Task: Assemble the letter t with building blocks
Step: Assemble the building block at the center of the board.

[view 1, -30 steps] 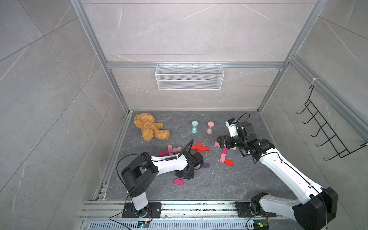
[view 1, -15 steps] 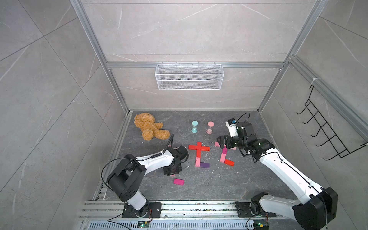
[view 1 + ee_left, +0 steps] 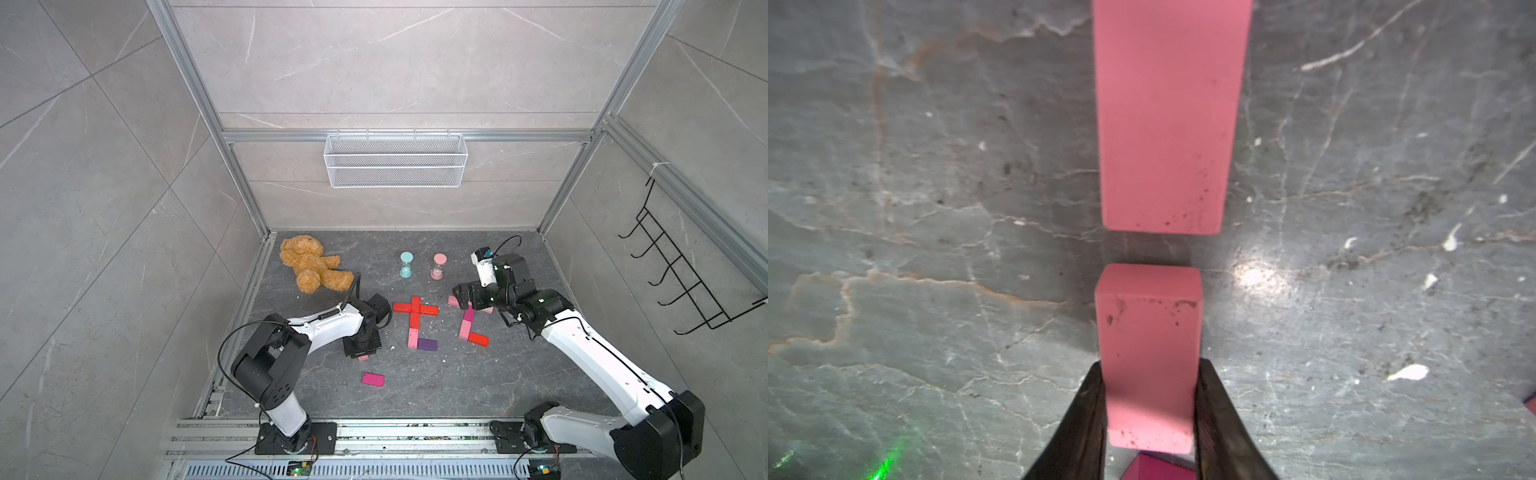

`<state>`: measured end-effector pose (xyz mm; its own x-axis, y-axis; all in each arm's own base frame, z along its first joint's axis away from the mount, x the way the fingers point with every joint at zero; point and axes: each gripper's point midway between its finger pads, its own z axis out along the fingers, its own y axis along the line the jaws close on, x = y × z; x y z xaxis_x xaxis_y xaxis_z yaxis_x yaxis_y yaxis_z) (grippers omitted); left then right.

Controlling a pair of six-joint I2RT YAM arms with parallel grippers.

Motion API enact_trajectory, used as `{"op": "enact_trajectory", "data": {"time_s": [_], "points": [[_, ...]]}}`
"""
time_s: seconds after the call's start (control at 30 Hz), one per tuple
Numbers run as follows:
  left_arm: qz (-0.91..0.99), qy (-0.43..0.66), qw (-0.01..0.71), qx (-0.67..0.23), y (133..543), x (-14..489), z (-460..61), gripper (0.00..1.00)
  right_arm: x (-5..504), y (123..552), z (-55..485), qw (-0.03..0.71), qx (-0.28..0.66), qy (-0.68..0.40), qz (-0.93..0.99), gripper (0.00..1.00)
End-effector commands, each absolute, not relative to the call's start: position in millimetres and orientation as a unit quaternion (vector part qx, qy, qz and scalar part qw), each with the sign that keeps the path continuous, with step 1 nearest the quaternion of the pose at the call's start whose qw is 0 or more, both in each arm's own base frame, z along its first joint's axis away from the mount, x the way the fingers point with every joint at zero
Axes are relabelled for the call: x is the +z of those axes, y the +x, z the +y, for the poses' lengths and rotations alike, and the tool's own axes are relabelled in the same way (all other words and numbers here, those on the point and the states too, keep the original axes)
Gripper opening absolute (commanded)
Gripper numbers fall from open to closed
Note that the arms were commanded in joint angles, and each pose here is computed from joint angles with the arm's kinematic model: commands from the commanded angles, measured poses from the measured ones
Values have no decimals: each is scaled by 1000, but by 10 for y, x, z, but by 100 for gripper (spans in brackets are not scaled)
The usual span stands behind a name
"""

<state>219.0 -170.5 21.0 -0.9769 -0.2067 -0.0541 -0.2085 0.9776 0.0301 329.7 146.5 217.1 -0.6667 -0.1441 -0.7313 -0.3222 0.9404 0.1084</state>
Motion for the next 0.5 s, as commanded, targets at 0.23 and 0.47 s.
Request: {"op": "enact_trajectory", "data": {"time_s": [0.23,0.47], "points": [[995,-94,13,13,2277,208,-1742,31,2190,3323,1452,388,103,-134,906,100],[995,-95,11,14,2307,215,-1693,31,2177,3318,1435,387,99,-134,907,100]]}}
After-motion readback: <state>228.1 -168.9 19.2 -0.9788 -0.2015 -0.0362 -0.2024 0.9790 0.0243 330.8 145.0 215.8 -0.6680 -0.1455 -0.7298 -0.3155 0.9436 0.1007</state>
